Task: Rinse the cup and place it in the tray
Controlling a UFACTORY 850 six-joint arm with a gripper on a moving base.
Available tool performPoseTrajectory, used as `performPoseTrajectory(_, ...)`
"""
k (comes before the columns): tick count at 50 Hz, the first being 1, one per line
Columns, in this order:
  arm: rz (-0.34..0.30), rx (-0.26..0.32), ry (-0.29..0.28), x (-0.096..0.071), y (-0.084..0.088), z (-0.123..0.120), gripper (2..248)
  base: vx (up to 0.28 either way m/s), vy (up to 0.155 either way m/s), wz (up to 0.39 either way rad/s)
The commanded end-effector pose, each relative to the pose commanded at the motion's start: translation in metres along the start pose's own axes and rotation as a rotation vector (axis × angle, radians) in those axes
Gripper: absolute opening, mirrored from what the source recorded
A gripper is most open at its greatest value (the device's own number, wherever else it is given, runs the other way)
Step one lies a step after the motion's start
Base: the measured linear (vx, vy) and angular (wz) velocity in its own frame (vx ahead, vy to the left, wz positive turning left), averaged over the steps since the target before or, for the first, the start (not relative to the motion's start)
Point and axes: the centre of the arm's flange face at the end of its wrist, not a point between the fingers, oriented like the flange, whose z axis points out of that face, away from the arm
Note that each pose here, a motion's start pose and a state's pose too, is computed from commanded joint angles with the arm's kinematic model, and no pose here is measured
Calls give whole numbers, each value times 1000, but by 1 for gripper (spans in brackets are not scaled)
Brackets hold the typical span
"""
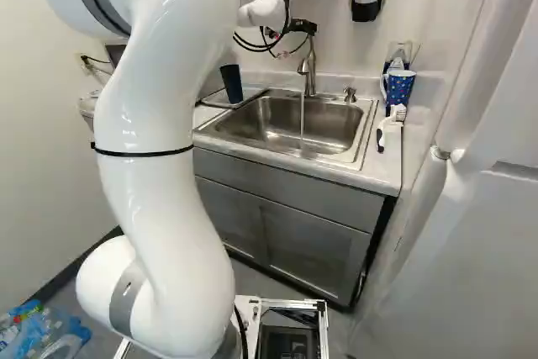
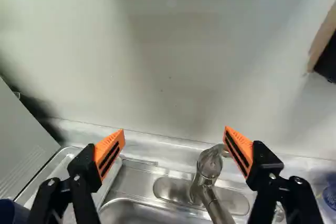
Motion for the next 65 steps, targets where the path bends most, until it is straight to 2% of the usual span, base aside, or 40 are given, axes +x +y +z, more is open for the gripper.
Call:
performPoseTrajectory(10,0,0,-11,-2,0,-6,247,0,0,0)
performPoseTrajectory(33,-2,7,-25,-8,-5,-36,247,0,0,0)
performPoseTrajectory(65,-2,7,-25,-8,-6,-37,247,0,0,0)
